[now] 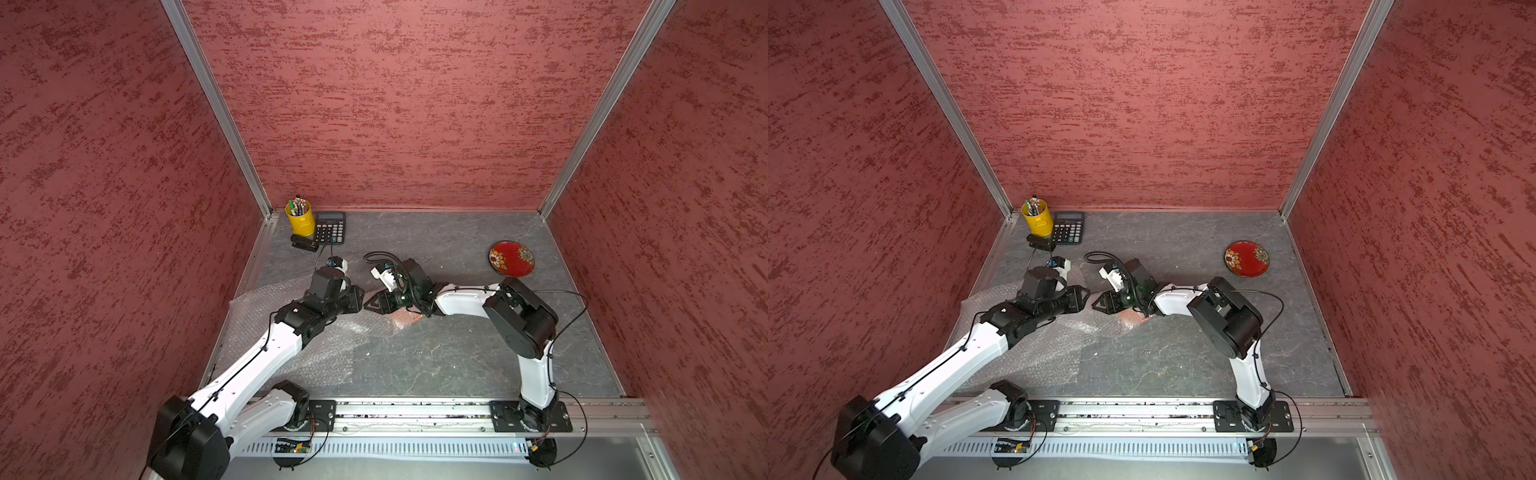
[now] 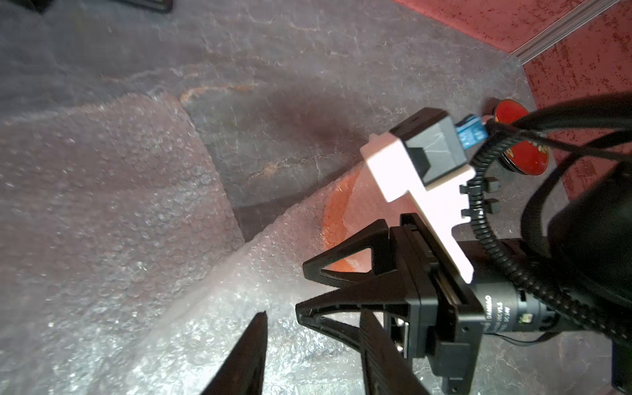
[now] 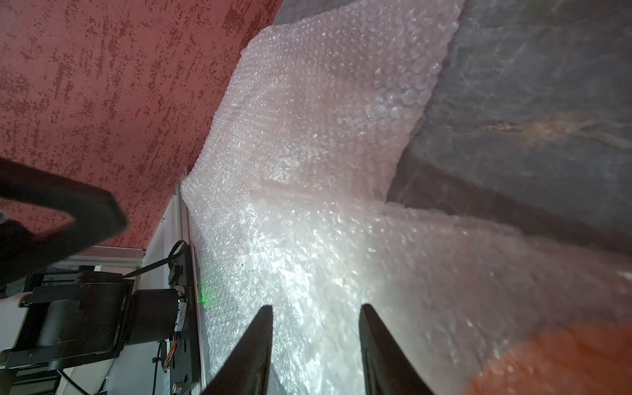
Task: Unpack dinner plates from bubble wrap
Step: Unwrap the bubble wrap at the center of the board.
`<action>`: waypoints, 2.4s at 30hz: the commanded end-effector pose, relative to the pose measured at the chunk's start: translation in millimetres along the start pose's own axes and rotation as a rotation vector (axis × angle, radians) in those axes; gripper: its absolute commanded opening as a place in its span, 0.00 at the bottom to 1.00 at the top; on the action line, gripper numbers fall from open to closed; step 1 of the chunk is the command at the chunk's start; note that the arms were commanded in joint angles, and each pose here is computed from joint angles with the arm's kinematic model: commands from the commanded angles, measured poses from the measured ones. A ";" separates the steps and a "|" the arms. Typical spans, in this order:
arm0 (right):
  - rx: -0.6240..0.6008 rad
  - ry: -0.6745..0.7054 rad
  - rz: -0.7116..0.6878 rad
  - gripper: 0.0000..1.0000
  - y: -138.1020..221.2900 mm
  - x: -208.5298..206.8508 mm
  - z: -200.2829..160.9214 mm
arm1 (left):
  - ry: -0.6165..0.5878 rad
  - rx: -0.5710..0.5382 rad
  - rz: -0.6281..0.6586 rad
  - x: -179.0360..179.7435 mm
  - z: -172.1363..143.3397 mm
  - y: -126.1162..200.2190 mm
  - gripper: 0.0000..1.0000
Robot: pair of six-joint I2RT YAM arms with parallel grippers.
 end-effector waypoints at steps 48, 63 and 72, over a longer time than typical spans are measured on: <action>-0.133 0.137 -0.486 0.44 36.3 -37.9 9.9 | 0.200 0.306 -0.078 19.7 -57.6 -100.0 0.12; -0.113 0.133 -0.557 0.27 27.3 -54.8 0.3 | 0.192 0.322 -0.055 22.1 -62.6 -100.8 0.12; -0.188 0.131 -0.505 0.10 38.3 -36.3 8.5 | 0.178 0.339 -0.025 23.2 -66.7 -101.6 0.12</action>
Point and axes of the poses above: each gripper's point midway between its finger pads, its own y axis back along the fingers, its own x axis along the line the jaws close on, z = x × y, the point moved 4 cm from there along y, back along the fingers, and after that the axes turned 15 degrees about -y, right-handed, at the moved point
